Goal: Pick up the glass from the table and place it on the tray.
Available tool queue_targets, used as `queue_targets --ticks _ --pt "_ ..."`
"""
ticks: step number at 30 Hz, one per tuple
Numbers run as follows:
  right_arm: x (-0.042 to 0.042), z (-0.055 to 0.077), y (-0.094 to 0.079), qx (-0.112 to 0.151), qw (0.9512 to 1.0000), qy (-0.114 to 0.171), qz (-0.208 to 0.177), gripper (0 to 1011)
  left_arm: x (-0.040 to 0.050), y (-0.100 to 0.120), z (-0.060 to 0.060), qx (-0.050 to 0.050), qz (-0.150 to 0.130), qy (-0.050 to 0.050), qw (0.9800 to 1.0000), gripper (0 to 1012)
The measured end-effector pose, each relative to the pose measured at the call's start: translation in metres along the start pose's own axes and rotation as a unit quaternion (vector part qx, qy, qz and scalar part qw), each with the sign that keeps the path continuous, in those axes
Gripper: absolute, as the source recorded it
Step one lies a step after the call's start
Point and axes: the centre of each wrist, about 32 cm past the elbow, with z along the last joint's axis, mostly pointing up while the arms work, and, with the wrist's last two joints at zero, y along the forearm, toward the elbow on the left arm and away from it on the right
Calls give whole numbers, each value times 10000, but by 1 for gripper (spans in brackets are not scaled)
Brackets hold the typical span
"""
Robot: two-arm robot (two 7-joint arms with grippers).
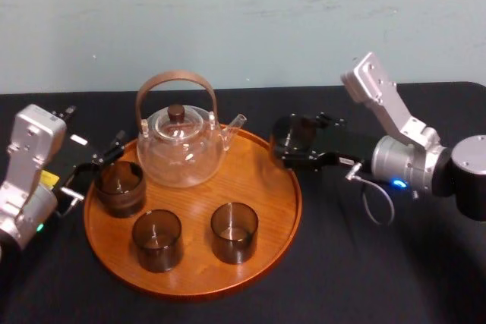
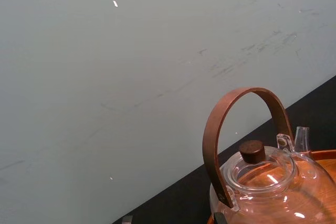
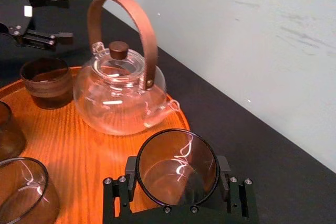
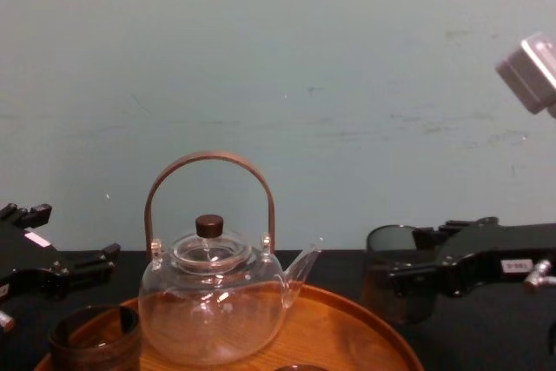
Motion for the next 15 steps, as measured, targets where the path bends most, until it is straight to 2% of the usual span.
queue_targets --ticks 7,15 --pt "-78 4 142 23 9998 -17 189 907 0 0 0 0 0 0 10000 1001" --pt "-122 -32 253 -43 9995 -9 300 907 0 0 0 0 0 0 10000 1001"
